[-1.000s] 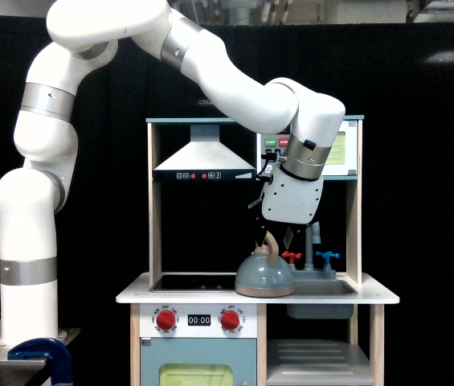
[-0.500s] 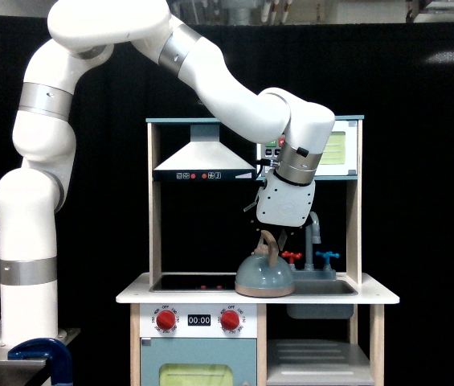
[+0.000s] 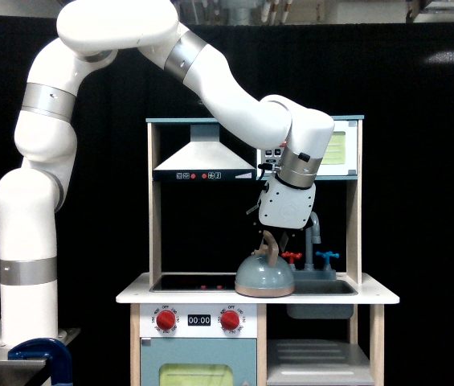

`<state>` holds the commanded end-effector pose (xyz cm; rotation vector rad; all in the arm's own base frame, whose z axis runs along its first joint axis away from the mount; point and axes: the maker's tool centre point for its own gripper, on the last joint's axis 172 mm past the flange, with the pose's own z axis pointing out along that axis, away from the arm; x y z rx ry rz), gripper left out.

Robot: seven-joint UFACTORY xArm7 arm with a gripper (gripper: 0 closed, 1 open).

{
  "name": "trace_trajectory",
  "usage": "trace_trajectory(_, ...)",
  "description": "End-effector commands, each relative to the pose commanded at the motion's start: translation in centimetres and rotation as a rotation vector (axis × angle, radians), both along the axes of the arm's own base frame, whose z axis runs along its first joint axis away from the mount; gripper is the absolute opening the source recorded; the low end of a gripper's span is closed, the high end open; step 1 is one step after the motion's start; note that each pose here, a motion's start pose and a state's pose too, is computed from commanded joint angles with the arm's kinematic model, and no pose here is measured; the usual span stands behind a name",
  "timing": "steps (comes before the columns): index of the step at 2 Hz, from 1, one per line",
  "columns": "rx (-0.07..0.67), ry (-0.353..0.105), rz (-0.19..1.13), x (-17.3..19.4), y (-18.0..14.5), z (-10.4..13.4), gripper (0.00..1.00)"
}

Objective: Place the teapot on the stove

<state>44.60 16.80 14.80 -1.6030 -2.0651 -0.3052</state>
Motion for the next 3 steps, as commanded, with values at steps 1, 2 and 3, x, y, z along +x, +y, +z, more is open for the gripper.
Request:
trace_trajectory(1, 0.0, 0.0, 0.0, 0.0, 0.2, -0.1, 0.0)
trace_trajectory(2, 0.0, 0.0, 0.0, -1.9, 0.3, 1.8, 0.0)
trace_trajectory(3, 0.0, 0.0, 0.0, -12.2, 2.8, 2.2, 0.0)
